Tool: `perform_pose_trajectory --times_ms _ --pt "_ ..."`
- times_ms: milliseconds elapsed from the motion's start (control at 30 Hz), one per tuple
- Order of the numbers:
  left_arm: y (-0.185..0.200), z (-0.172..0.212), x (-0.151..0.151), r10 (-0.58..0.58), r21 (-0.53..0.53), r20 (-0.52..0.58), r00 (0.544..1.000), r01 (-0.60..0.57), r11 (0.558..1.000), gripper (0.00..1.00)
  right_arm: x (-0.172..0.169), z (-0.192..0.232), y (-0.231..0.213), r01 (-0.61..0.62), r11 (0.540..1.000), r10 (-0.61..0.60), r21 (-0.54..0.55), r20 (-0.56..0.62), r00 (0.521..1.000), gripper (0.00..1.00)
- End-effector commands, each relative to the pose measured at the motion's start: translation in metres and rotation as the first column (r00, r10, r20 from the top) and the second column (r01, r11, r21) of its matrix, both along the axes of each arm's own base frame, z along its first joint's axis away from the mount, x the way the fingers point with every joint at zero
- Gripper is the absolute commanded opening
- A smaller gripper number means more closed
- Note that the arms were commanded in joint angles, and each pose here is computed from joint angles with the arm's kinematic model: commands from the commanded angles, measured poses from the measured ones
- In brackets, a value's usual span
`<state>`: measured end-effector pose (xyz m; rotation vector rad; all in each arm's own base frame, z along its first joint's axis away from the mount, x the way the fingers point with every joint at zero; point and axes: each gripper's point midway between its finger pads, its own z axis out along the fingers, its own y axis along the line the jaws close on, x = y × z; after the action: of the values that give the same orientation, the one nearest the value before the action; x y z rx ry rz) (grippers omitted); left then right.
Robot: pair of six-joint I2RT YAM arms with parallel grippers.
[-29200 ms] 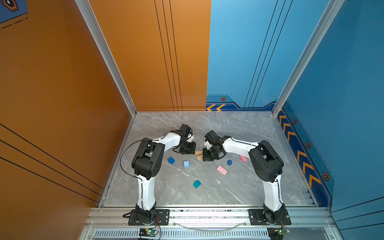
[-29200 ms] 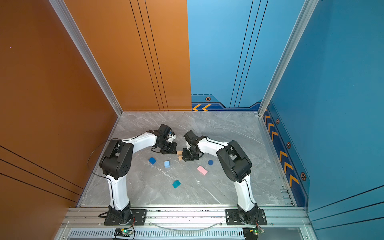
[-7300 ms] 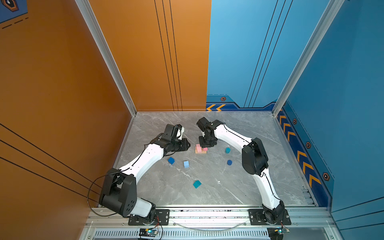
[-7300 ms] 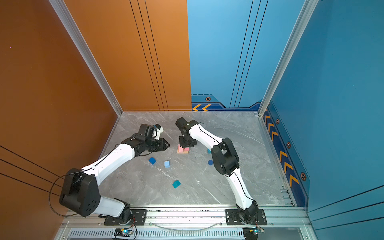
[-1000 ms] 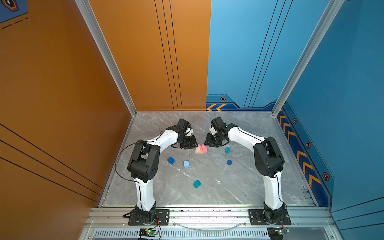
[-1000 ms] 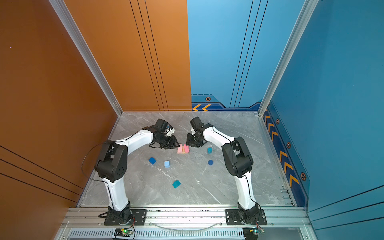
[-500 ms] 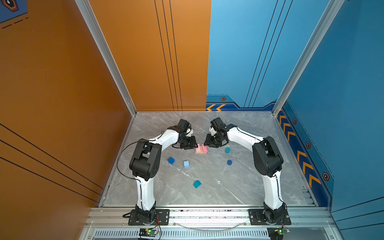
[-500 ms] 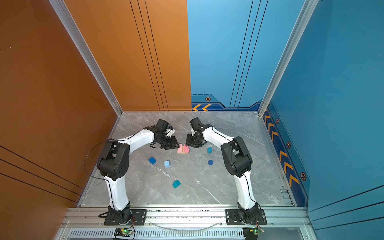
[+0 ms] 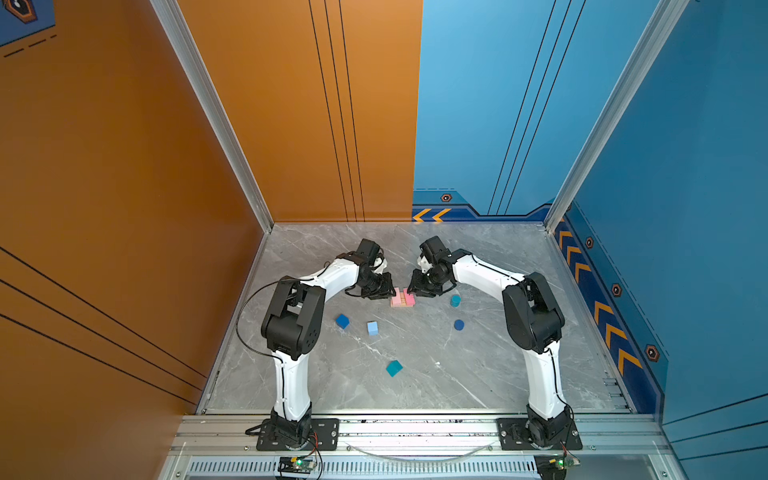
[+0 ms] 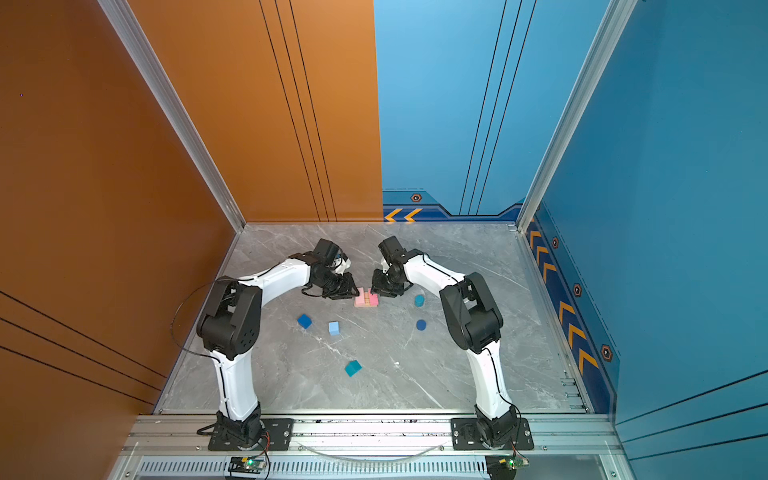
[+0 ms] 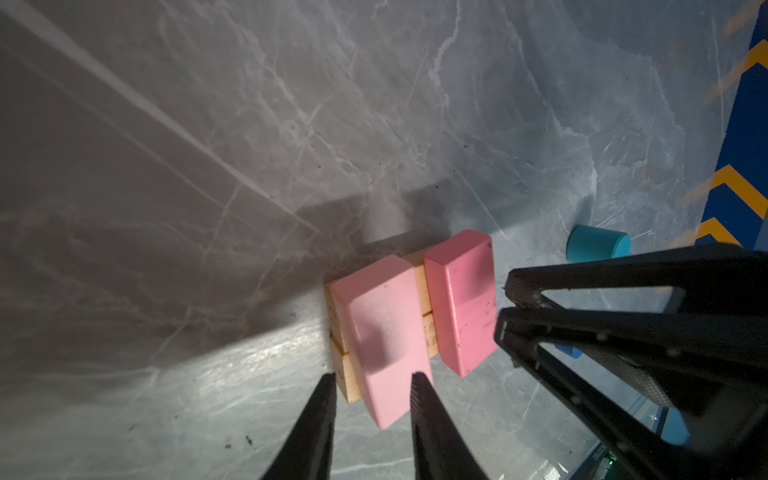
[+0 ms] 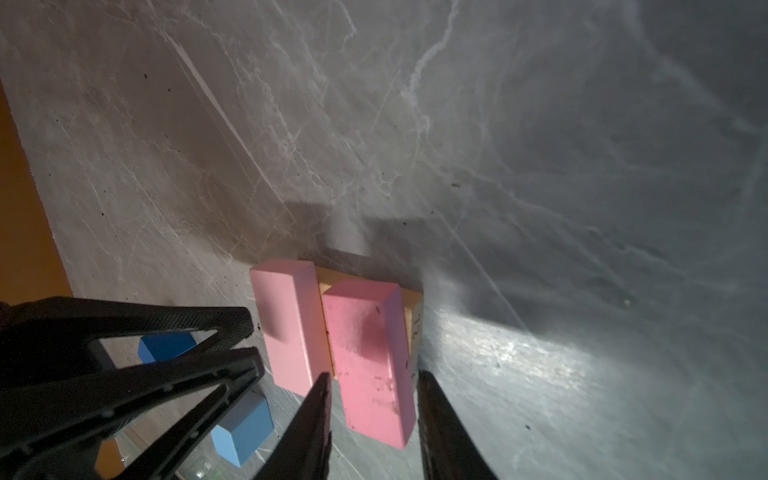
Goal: Build the wood block tower
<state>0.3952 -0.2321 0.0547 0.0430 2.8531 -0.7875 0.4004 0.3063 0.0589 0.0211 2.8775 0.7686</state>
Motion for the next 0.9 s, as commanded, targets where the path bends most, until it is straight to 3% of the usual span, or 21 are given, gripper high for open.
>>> perform_pose_trajectory --times_ms 0,867 --pt "-0.0047 -0.0029 -0.0002 -0.029 0.011 -0.006 1.000 0.029 1.000 0.31 -0.0079 -0.0129 0.0023 -0.005 1.000 0.005 -0.011 -0.036 0.999 0.36" --pt "-0.0105 -0.0015 0.0039 -0.040 -0.001 0.001 0.999 0.040 0.999 0.26 -0.0124 -0.0164 0.0083 -0.011 1.000 0.011 -0.010 -0.049 0.999 0.32"
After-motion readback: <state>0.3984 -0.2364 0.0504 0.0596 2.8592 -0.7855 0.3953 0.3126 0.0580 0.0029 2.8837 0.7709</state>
